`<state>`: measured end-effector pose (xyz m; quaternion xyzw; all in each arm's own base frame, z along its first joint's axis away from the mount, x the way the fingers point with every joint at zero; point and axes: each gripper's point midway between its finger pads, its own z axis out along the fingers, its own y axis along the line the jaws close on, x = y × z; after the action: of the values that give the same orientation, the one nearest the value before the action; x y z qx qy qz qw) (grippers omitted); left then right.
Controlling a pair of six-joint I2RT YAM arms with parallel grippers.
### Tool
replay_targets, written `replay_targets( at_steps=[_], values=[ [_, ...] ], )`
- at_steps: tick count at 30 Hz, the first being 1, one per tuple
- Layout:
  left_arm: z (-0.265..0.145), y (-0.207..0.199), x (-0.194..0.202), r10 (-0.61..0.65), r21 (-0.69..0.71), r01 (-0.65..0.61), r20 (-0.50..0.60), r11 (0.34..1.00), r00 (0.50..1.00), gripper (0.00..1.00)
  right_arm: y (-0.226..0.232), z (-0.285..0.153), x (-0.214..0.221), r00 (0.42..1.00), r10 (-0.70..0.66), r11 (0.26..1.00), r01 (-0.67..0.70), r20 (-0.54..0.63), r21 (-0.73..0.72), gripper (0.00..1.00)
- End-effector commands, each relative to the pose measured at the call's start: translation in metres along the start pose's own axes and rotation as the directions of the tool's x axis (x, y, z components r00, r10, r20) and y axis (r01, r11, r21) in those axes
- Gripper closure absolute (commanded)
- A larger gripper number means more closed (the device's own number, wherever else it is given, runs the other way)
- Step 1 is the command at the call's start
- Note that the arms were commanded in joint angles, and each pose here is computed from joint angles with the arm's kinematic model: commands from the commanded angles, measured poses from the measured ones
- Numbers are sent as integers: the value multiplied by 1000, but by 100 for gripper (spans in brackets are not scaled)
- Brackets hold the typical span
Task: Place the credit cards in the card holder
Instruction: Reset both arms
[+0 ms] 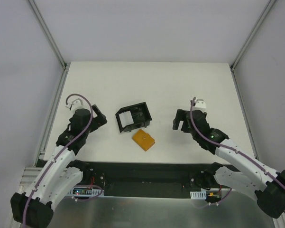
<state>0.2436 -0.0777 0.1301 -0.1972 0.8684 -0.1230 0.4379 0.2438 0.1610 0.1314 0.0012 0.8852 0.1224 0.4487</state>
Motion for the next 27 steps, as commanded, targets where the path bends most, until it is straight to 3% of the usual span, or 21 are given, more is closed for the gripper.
replay_targets(
  at_steps=[1,7,14,23,27],
  values=[
    [4,21,-19,-80,-20,80,21,997,997,1,-63,-8,-21,995,63,977,-78,78,197,4],
    [16,32,-32,-84,-124,84,6,989,996,1,-135,-15,-39,986,120,904,-157,115,397,4],
    [13,40,-42,-110,-167,121,73,979,991,1,-179,3,-24,995,87,845,-96,42,525,4],
    [21,41,-52,-88,-188,105,96,977,991,1,-202,21,-45,964,-54,842,-96,260,530,4],
    [25,43,-60,-64,-209,87,116,974,991,1,-209,32,-40,953,-93,847,-76,288,526,4]
  ],
)
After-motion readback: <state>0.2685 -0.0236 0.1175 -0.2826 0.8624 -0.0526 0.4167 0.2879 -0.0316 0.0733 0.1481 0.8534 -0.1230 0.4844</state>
